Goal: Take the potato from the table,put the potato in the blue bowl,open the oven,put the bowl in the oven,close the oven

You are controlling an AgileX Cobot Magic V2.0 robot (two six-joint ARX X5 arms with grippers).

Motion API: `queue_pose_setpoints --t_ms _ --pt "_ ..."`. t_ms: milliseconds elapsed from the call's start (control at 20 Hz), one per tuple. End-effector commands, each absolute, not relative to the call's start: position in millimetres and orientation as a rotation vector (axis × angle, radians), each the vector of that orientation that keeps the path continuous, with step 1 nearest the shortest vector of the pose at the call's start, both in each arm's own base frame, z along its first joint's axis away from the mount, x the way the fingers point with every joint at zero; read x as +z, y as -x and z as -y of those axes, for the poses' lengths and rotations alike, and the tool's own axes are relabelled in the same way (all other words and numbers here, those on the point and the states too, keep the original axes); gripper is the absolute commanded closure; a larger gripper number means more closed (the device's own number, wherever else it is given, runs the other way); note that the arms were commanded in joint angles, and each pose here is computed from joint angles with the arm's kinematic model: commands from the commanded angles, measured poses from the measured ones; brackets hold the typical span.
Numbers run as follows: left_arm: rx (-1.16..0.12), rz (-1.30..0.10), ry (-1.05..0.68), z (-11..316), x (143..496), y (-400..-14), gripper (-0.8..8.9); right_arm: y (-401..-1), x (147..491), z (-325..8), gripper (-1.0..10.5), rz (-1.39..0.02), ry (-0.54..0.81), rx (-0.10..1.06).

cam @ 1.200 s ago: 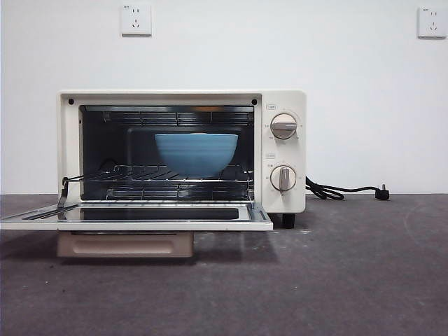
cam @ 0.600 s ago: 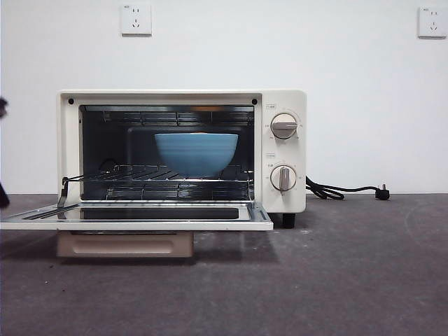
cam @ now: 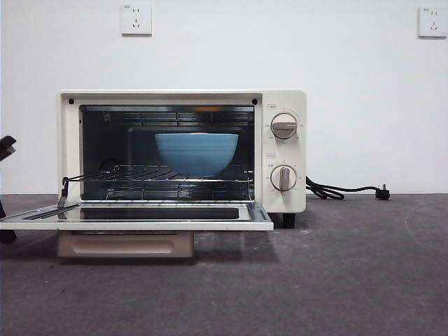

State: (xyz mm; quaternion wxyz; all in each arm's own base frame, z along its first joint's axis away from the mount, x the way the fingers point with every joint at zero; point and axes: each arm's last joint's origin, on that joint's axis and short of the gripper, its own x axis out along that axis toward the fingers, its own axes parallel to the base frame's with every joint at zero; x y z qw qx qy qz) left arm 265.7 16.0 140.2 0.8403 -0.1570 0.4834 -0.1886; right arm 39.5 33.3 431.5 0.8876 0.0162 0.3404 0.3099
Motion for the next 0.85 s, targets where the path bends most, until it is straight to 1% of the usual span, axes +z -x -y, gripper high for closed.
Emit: queue_pose_setpoints --t_ms 50,250,500,700,850 --pt "-0.448 -1.039 0.340 -15 132 -265 8.22 -39 432 -33 7.6 -0.701 -0.045 0.642" --pt "-0.523 -1.019 0.386 -13 133 -266 8.22 -39 432 -33 7.6 -0.698 -0.044 0.639" --pt "-0.630 -0.956 0.493 -14 137 -268 8.22 -39 432 -33 7.6 -0.697 -0.046 0.639" --pt "-0.688 -0.886 0.580 -19 144 -272 8.22 -39 432 -33 7.6 -0.698 -0.047 0.638" --pt "-0.707 -0.829 0.611 -21 151 -276 8.22 -39 432 -33 7.6 -0.698 -0.048 0.638"
